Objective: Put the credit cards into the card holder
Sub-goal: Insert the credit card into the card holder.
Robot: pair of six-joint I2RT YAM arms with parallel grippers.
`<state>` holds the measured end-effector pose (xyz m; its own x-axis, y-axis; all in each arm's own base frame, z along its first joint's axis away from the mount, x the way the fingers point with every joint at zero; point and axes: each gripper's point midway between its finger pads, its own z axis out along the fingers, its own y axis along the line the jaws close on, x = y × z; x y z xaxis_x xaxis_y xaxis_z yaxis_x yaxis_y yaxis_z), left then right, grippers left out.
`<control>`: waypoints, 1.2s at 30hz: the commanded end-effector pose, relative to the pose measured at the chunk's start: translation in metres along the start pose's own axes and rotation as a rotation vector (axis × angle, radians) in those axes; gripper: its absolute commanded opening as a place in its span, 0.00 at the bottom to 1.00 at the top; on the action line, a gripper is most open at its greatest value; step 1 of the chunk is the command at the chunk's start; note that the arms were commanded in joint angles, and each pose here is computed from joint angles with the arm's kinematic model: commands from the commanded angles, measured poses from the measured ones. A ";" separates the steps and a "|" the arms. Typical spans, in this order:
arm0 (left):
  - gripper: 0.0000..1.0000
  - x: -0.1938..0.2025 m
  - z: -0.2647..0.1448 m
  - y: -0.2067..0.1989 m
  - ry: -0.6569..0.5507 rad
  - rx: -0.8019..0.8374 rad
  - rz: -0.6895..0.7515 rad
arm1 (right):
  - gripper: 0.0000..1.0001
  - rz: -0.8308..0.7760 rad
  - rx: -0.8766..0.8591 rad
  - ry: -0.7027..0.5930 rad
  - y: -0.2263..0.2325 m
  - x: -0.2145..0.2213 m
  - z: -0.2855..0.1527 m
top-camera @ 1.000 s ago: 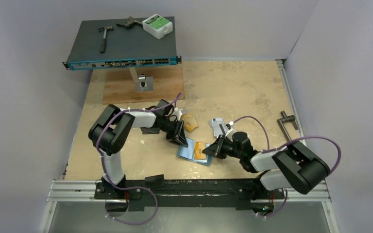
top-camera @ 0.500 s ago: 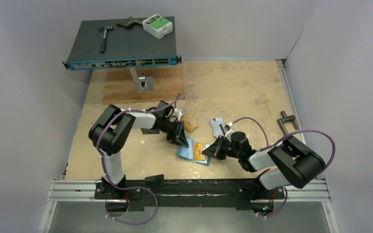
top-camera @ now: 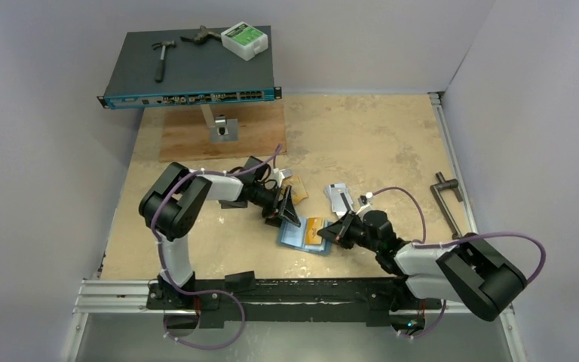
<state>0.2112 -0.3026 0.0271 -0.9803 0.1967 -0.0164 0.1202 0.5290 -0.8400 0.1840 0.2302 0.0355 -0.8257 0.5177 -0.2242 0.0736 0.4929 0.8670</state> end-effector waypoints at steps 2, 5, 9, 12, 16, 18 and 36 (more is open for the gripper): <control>0.82 0.001 -0.026 -0.019 0.009 0.037 0.103 | 0.00 -0.005 0.065 -0.047 -0.009 -0.007 0.000; 0.84 0.002 -0.039 -0.020 0.012 0.048 0.121 | 0.00 -0.009 0.059 -0.028 -0.009 -0.003 0.001; 0.72 0.009 -0.044 -0.002 0.012 -0.005 0.104 | 0.00 -0.018 0.052 -0.033 -0.006 -0.003 0.001; 0.51 0.012 -0.040 0.006 0.017 -0.028 0.084 | 0.00 -0.024 0.046 -0.036 -0.002 -0.003 0.001; 0.38 0.022 -0.029 0.010 0.034 -0.035 0.078 | 0.00 -0.040 0.022 -0.061 0.007 -0.007 -0.003; 0.36 0.025 -0.024 0.010 0.050 -0.032 0.078 | 0.00 -0.054 0.018 -0.067 0.010 -0.010 -0.005; 0.31 0.036 -0.008 0.020 0.093 -0.060 0.043 | 0.00 -0.052 0.036 -0.097 0.005 -0.012 -0.012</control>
<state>0.1818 -0.2771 0.0221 -0.9594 0.2818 0.0089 0.1529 0.5466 -0.8233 0.1823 0.2202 0.0486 -0.7914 0.5369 -0.2922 0.0524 0.5357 0.8428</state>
